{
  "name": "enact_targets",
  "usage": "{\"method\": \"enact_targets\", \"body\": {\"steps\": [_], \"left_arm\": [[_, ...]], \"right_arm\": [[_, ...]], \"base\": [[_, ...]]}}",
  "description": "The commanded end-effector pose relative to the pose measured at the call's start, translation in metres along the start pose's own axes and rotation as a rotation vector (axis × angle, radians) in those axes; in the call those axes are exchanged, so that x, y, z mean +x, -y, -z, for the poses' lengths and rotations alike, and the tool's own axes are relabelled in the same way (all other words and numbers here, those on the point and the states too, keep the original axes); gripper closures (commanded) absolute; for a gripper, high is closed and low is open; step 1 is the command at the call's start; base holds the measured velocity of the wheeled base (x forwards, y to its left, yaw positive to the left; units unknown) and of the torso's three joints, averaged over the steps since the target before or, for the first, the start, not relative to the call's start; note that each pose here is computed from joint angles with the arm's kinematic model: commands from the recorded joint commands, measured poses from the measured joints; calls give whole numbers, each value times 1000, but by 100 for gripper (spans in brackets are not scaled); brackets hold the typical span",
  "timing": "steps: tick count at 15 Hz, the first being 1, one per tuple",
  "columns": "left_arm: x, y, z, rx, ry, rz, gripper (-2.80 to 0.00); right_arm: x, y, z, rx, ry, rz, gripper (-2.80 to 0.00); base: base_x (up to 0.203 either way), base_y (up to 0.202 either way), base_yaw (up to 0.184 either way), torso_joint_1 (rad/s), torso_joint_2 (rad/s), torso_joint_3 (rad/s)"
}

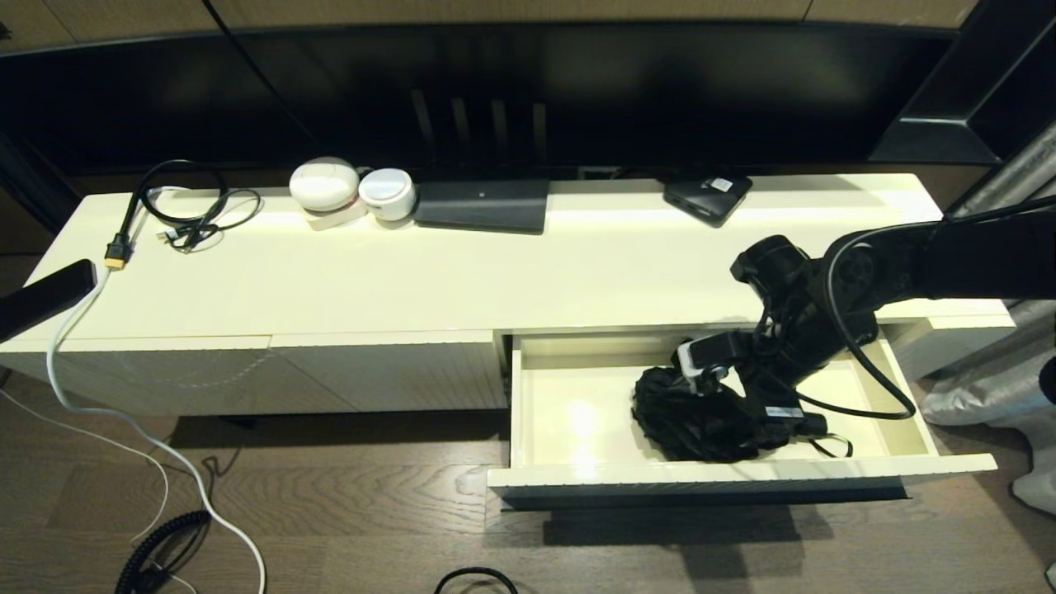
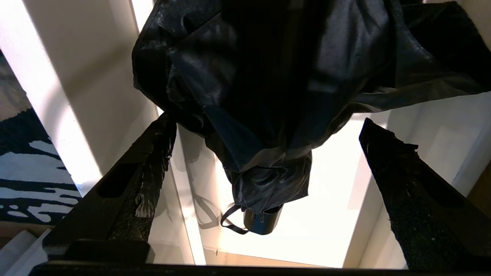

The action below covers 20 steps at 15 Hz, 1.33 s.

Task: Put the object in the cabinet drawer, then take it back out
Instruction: Take the umbrella out of the drawer and put it on the table

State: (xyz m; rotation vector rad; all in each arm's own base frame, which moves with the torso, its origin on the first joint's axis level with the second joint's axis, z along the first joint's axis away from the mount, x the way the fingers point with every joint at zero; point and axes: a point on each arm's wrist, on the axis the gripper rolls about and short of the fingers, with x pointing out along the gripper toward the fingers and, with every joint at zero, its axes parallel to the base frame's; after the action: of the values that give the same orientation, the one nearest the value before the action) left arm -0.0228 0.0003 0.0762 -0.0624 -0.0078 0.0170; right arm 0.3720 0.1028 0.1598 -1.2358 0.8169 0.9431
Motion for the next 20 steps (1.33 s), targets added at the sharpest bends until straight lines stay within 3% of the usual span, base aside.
{"method": "enact_targets", "body": {"steps": [1,8,20], "left_arm": [[0,0,0,-1,1,-1,0],[0,0,0,-1,1,-1,0],[0,0,0,-1,1,-1,0]], "right_arm": [[6,-2,1,-7,-6,-21,-280],[26,-5,1,-9,-19,-64,-280],[45,0,-3,10,-12,-53,-280]], "base": [[0,0,0,0,0,0],[0,0,0,0,0,0],[0,0,0,0,0,0]]}}
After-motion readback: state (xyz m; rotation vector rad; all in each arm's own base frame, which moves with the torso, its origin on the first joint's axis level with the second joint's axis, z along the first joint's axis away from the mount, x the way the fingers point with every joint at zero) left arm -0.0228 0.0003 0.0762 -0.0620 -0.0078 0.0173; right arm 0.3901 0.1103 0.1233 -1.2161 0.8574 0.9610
